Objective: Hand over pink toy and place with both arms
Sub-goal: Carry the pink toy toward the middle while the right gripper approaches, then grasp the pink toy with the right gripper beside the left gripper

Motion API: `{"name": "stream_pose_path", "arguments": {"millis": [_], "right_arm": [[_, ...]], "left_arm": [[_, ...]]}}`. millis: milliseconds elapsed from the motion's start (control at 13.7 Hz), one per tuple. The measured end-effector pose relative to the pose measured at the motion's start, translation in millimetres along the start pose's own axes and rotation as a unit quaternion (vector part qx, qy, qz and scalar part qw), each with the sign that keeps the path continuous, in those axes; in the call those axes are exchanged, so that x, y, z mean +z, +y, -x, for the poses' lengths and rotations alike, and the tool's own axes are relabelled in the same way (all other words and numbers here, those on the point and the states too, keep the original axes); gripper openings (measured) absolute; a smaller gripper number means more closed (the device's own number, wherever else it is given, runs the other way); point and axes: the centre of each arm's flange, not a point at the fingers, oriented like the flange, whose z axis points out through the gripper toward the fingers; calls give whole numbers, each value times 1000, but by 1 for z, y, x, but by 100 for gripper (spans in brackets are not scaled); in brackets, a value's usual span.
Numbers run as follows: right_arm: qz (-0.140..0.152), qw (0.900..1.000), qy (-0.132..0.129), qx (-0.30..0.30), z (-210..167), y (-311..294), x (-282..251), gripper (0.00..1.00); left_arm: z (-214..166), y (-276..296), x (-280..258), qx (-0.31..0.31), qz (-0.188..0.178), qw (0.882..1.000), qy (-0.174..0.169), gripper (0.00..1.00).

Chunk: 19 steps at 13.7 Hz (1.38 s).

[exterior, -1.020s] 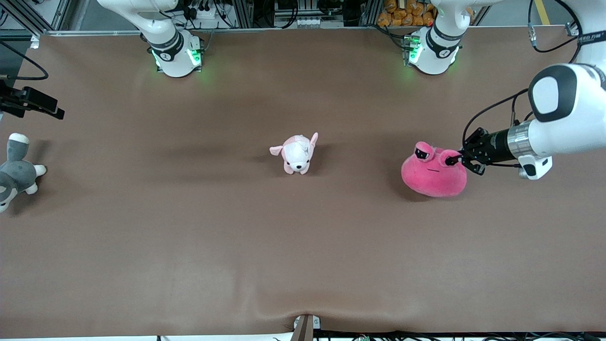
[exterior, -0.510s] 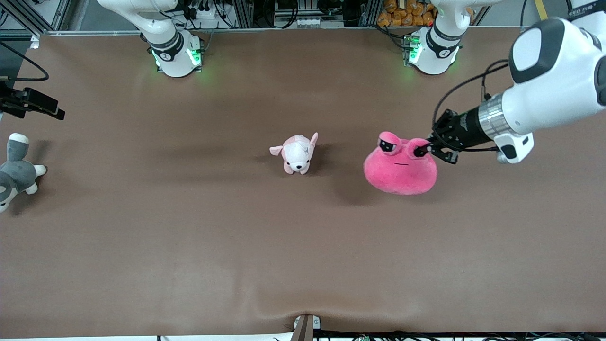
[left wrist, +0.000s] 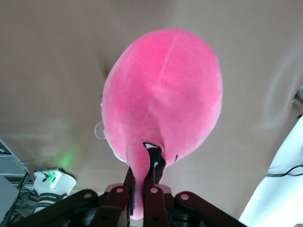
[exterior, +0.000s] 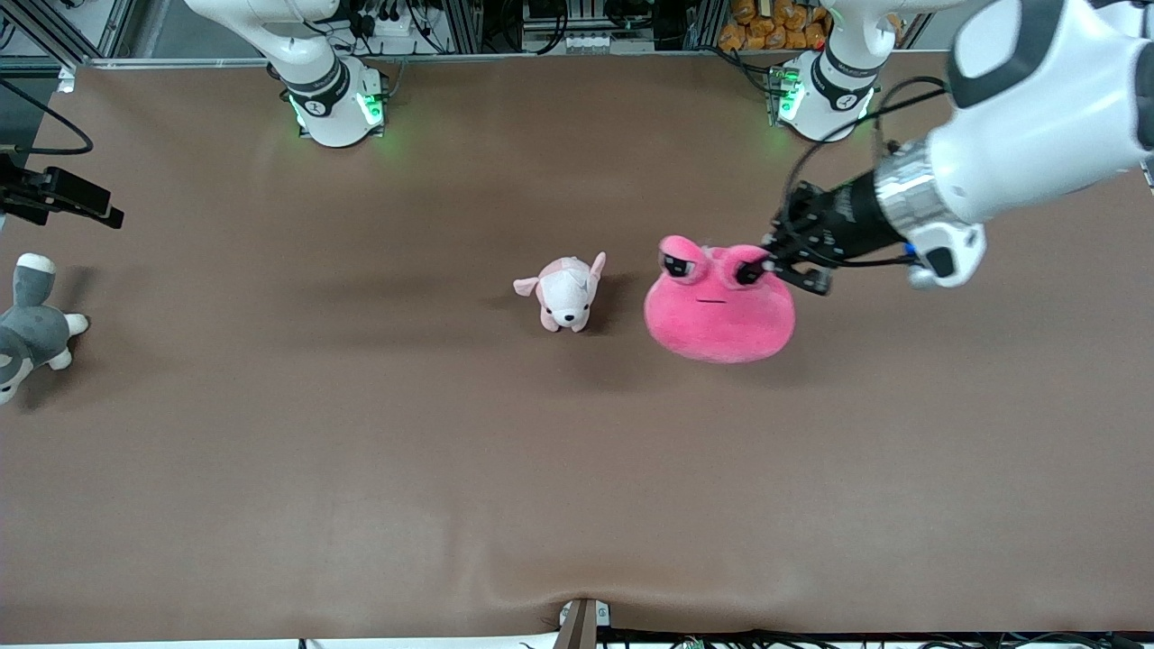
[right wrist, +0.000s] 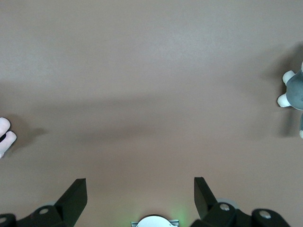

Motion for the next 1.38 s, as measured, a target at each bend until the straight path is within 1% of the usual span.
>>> {"name": "stream_pose_path", "arguments": {"millis": [146,364,510,656,802,947,1093,1166,1239,1312,1385], "right_arm": [[0,1000,0,0,0,0,0,100],[-1,1000,-2,-5,-2,-6,3,100],[-3,1000,-5,-14,-4,-16,6,100],[-5,999,-11,-35,-6,-39,11,100],[-4,998,-17,-68,-6,-76,17,100],[-4,994,-22,-106,-2,-119,23,100],[-19,990,-32,-138,3,-157,31,100],[-33,988,-40,-147,3,-170,38,100],[-54,984,-50,-159,1,-180,45,100],[-78,978,-56,-183,-1,-187,51,100],[-99,970,-57,-214,-3,-193,54,100]], "left_arm": [[29,2,12,-13,0,1000,-9,9],[61,8,18,-57,19,998,-29,9],[82,7,26,-68,24,997,-39,9],[105,2,37,-76,37,995,-52,9],[130,-6,51,-81,48,993,-66,9],[148,-14,60,-75,51,993,-74,9],[161,-23,65,-76,50,993,-78,9],[167,-27,68,-77,49,993,-80,9],[175,-32,72,-74,47,993,-81,9],[181,-38,77,-69,44,993,-81,9],[188,-44,81,-64,40,994,-82,9]]}}
